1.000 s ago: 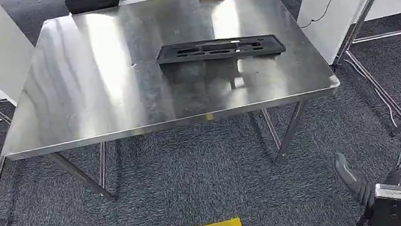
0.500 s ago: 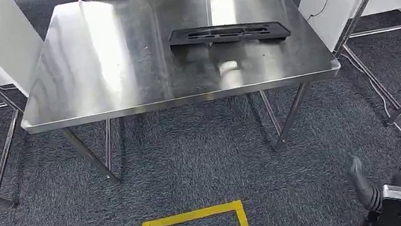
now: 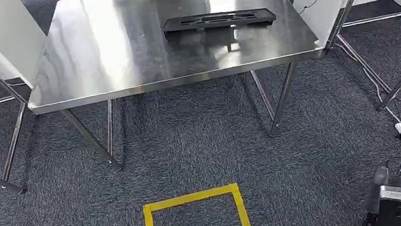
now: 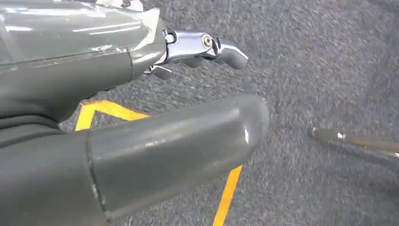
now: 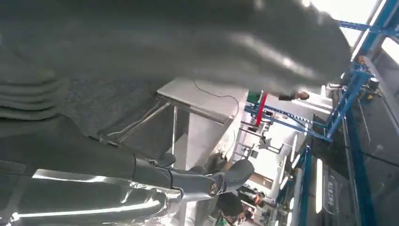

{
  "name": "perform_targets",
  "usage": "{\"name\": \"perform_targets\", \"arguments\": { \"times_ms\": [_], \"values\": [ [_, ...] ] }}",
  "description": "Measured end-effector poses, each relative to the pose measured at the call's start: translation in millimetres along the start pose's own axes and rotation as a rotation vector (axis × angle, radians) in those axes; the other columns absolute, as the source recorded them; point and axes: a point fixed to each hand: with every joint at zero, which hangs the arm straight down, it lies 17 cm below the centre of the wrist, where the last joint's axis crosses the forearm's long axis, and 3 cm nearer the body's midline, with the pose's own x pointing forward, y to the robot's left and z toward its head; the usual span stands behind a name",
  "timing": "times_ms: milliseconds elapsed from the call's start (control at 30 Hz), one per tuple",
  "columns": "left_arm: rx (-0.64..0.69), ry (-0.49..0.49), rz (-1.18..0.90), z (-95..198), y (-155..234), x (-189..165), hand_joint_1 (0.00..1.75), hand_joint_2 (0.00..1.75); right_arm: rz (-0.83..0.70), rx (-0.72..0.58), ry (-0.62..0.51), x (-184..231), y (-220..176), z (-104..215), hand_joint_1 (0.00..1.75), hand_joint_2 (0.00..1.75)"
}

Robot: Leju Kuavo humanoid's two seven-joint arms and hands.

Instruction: Take the parts from the cabinet and place them on the table.

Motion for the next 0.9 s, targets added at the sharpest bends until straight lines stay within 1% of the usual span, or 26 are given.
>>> {"name": "perform_targets", "arguments": {
  "times_ms": [467, 767, 900],
  "values": [
    [0.003, -0.004, 0.004, -1, 3, 3, 0.00, 0.00, 0.002, -0.004, 0.006, -2, -6, 3, 0.00, 0.00],
    [-0.037, 0.003, -0.017, 3, -13, -1, 0.00, 0.00, 0.006, -0.033, 0.029, -11, -26, 6, 0.00, 0.00],
    [-0.058, -0.006, -0.027, -1, -23, 4, 0.00, 0.00, 0.024, -0.041, 0.050, -17, -35, 12, 0.00, 0.00]
  ]
}}
